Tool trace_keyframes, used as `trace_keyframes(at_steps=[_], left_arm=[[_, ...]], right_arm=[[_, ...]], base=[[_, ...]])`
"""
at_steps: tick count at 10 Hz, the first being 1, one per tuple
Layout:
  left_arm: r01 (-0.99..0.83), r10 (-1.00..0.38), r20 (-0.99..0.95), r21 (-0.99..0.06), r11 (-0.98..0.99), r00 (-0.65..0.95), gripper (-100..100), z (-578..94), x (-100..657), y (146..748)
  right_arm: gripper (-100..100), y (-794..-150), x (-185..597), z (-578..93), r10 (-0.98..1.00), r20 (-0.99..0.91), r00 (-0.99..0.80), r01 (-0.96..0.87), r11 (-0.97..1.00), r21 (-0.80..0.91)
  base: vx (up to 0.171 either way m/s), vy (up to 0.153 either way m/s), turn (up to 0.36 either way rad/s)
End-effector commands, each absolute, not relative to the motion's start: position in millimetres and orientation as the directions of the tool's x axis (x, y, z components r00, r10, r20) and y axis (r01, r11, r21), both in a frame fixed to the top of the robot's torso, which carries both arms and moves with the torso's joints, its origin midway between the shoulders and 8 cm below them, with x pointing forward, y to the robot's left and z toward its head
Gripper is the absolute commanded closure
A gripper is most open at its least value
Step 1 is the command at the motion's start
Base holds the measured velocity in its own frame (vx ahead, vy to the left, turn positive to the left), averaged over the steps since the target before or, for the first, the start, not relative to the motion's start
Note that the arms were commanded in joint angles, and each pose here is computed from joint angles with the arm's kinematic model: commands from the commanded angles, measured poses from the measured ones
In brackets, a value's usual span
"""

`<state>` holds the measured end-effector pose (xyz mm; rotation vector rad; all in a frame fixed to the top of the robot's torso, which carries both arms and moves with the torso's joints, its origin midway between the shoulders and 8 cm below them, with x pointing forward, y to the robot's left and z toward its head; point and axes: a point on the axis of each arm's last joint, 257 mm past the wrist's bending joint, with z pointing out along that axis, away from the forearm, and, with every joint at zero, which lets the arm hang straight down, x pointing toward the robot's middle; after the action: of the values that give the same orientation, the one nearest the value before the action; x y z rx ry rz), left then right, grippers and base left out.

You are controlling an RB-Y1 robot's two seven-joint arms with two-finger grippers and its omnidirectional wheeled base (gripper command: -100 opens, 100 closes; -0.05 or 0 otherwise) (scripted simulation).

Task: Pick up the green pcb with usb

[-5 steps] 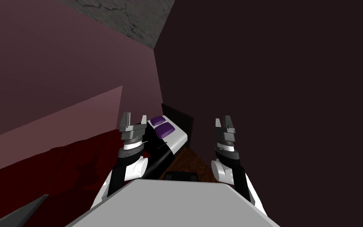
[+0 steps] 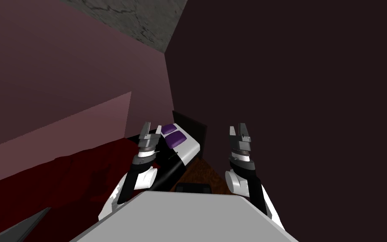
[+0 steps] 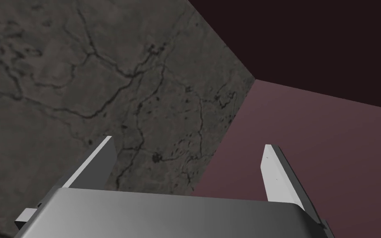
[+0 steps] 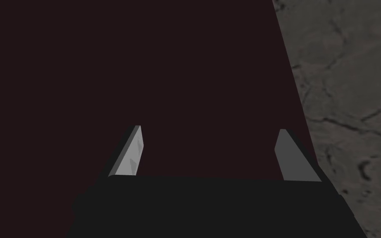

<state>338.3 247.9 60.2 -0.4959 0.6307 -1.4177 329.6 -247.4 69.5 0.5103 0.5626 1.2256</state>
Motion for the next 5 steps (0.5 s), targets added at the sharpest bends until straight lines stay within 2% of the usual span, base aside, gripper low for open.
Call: trace_keyframes(at_steps=[1,5], left_arm=[[0.706,-0.992,-0.124,-0.7,0.11,0.031,-100,41,352,252],[0.629,-0.99,-0.136,-0.768,0.122,0.027,-100,4,379,264]], right_arm=[[0,-247,330,69,0.963,-0.125,0.238,-0.723,0.261,0.64],[0,-247,330,69,0.963,-0.125,0.238,-0.723,0.261,0.64]], base=[[0.042,-0.018,0.03],[0.038,-0.019,0.024]])
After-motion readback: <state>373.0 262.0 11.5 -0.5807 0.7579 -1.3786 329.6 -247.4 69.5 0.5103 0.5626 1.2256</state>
